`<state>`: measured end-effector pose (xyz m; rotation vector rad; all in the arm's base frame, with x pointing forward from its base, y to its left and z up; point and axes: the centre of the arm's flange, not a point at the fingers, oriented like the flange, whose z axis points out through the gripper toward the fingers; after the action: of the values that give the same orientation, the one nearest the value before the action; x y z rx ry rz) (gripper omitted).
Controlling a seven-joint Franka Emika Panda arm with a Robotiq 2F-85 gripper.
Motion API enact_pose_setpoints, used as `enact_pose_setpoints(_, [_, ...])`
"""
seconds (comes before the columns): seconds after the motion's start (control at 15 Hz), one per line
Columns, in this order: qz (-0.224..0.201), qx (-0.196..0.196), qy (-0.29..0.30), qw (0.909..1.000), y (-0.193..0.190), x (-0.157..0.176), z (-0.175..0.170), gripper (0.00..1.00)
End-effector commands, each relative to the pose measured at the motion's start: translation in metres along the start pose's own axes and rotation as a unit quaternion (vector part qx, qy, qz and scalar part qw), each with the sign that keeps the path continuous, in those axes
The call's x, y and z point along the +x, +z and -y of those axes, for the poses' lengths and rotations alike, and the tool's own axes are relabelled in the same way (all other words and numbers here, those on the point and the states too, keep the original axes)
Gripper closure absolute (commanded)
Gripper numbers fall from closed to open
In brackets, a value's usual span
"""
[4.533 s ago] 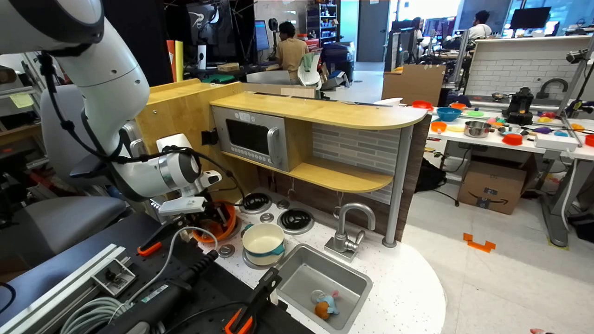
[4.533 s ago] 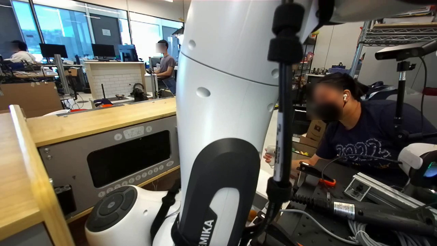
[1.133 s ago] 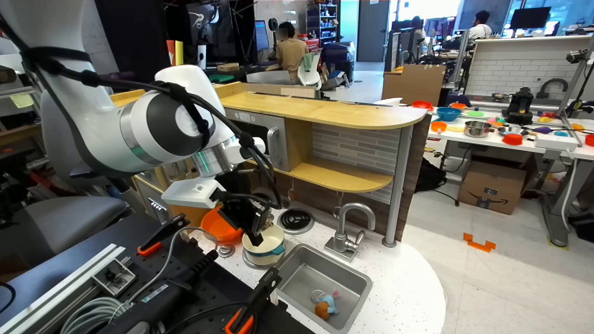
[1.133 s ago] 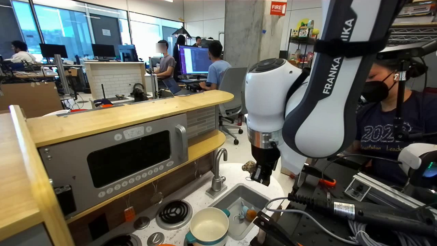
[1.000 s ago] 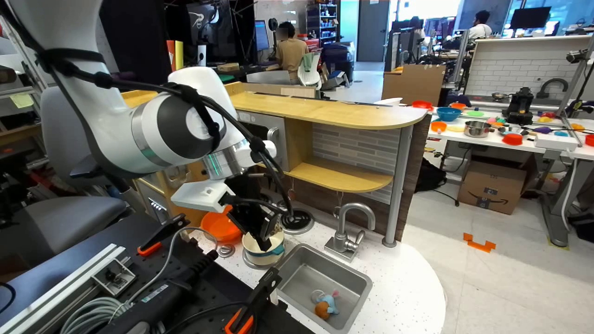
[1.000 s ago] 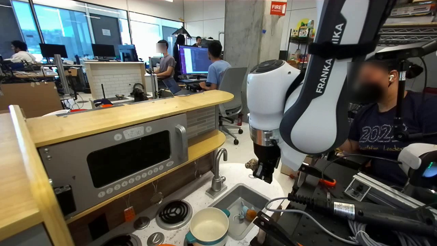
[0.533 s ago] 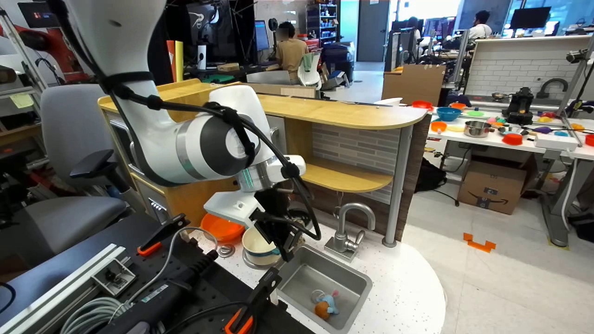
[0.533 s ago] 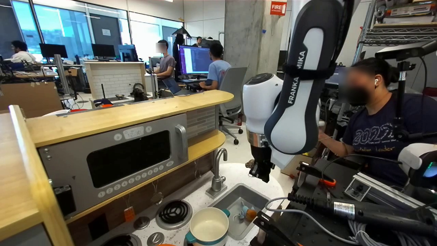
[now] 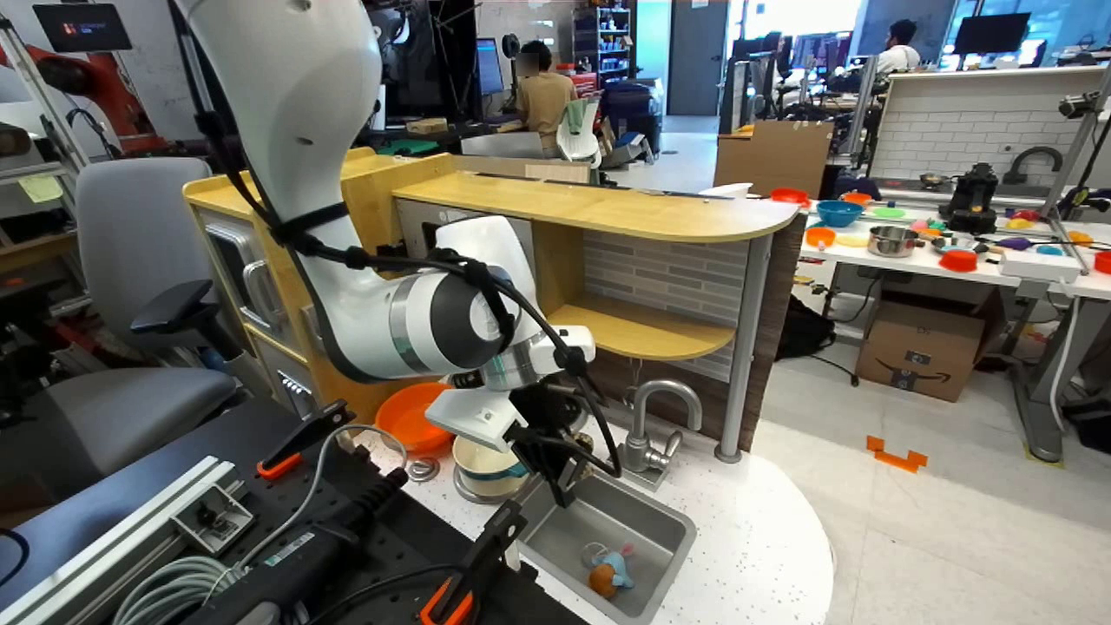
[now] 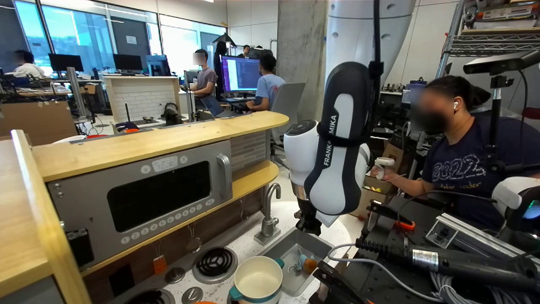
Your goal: Move the toy from the orange bowl to the sink
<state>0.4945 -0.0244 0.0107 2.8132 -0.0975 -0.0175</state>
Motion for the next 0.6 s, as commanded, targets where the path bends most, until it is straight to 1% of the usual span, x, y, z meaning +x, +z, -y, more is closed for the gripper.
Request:
enact_pose_setpoints(0.0, [-0.005, -0.002, 0.007, 1.0, 0.029, 0.023, 0.015, 0.99])
enact_pose_setpoints(0.2, [-0.004, -0.004, 0.002, 1.0, 0.047, 0.028, 0.02, 0.99])
enact_pose_setpoints(0.33, [-0.003, -0.005, 0.001, 1.0, 0.056, 0.029, 0.017, 0.99])
enact_pose_setpoints(0.4, [-0.001, -0.009, 0.003, 1.0, 0.06, 0.029, 0.016, 0.81])
enact_pose_setpoints(0.47, [0.001, -0.009, 0.004, 0.9999, 0.064, 0.028, 0.014, 0.71])
enact_pose_setpoints(0.53, [0.003, -0.01, 0.004, 0.9999, 0.067, 0.028, 0.012, 0.64])
